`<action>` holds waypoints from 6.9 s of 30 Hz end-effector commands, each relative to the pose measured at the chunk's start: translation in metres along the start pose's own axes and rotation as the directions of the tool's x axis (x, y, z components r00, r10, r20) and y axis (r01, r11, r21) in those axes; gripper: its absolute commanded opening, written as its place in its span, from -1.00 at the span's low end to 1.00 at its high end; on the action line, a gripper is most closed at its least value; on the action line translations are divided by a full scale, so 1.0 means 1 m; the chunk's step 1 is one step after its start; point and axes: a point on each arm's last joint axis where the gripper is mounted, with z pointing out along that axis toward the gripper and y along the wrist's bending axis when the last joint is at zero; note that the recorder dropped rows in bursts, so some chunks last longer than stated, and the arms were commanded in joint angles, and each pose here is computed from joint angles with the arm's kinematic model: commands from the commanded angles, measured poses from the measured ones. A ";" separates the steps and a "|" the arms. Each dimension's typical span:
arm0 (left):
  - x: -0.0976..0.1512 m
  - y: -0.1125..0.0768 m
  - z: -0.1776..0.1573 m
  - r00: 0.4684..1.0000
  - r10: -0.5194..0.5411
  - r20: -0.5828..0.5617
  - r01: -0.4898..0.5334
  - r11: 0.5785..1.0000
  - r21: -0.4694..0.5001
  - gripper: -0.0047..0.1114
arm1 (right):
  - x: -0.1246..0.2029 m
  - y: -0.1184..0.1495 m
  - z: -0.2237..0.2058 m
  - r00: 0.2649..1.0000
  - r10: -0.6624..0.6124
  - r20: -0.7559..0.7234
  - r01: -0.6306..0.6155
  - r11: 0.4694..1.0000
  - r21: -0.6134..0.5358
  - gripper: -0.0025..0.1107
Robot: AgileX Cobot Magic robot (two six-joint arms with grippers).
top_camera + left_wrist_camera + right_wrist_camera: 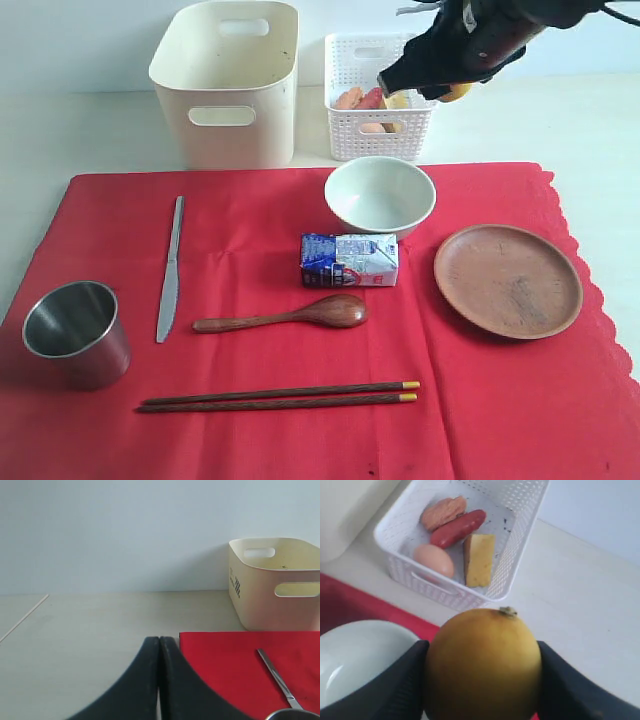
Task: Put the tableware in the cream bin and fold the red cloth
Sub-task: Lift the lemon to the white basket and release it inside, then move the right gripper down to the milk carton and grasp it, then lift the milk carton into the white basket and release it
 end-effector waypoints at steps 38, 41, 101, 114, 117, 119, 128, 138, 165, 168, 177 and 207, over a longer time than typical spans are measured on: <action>0.000 0.000 0.000 1.000 0.002 0.008 -0.002 1.000 -0.003 -0.92 | -0.014 -0.014 0.151 0.902 0.247 0.355 -0.162 0.954 -0.251 0.40; 0.000 0.000 0.000 1.000 0.002 0.008 -0.002 1.000 -0.003 -0.92 | -0.014 -0.014 0.151 0.902 0.247 0.355 -0.162 0.954 -0.251 0.47; 0.000 0.000 0.000 1.000 0.002 0.008 -0.002 1.000 -0.003 -0.92 | 0.015 0.095 0.027 0.679 -0.721 0.136 0.629 0.476 -0.615 -0.09; 0.000 0.000 0.000 1.000 0.002 0.008 -0.002 1.000 -0.003 -0.92 | 0.027 0.108 0.046 0.632 -0.751 0.190 0.651 0.381 -0.657 0.37; 0.000 0.000 0.000 1.000 0.002 0.008 -0.002 1.000 -0.003 -0.92 | 0.029 0.114 0.043 0.620 -0.760 0.194 0.648 0.357 -0.673 0.37; 0.000 0.000 0.000 1.000 0.002 0.008 -0.002 1.000 -0.003 -0.92 | 0.030 0.121 0.040 0.611 -0.765 0.203 0.653 0.342 -0.676 0.37; 0.000 0.000 0.000 1.000 0.002 0.008 -0.002 1.000 -0.003 -0.92 | 0.031 0.126 0.046 0.649 -0.748 0.142 0.627 0.419 -0.657 0.37; 0.000 0.000 0.000 1.000 0.002 0.008 -0.002 1.000 -0.003 -0.92 | 0.048 0.127 0.076 0.606 -0.793 0.056 0.634 0.439 -0.637 0.37; 0.000 0.000 0.000 1.000 0.002 0.008 -0.002 1.000 -0.003 -0.92 | 0.047 0.127 0.077 0.606 -0.793 0.057 0.642 0.445 -0.624 -0.84; 0.000 0.000 0.000 1.000 0.002 0.008 -0.002 1.000 -0.003 -0.92 | 0.047 0.127 0.077 0.607 -0.792 0.059 0.644 0.447 -0.621 -0.96; 0.000 0.000 0.000 1.000 0.002 0.008 -0.002 1.000 -0.003 -0.92 | 0.046 0.127 0.077 0.611 -0.789 0.063 0.645 0.451 -0.617 -0.96; 0.000 0.000 0.000 1.000 0.002 0.008 -0.002 1.000 -0.003 -0.92 | -0.031 0.113 0.006 0.794 -0.527 0.302 0.604 0.630 -0.489 -0.96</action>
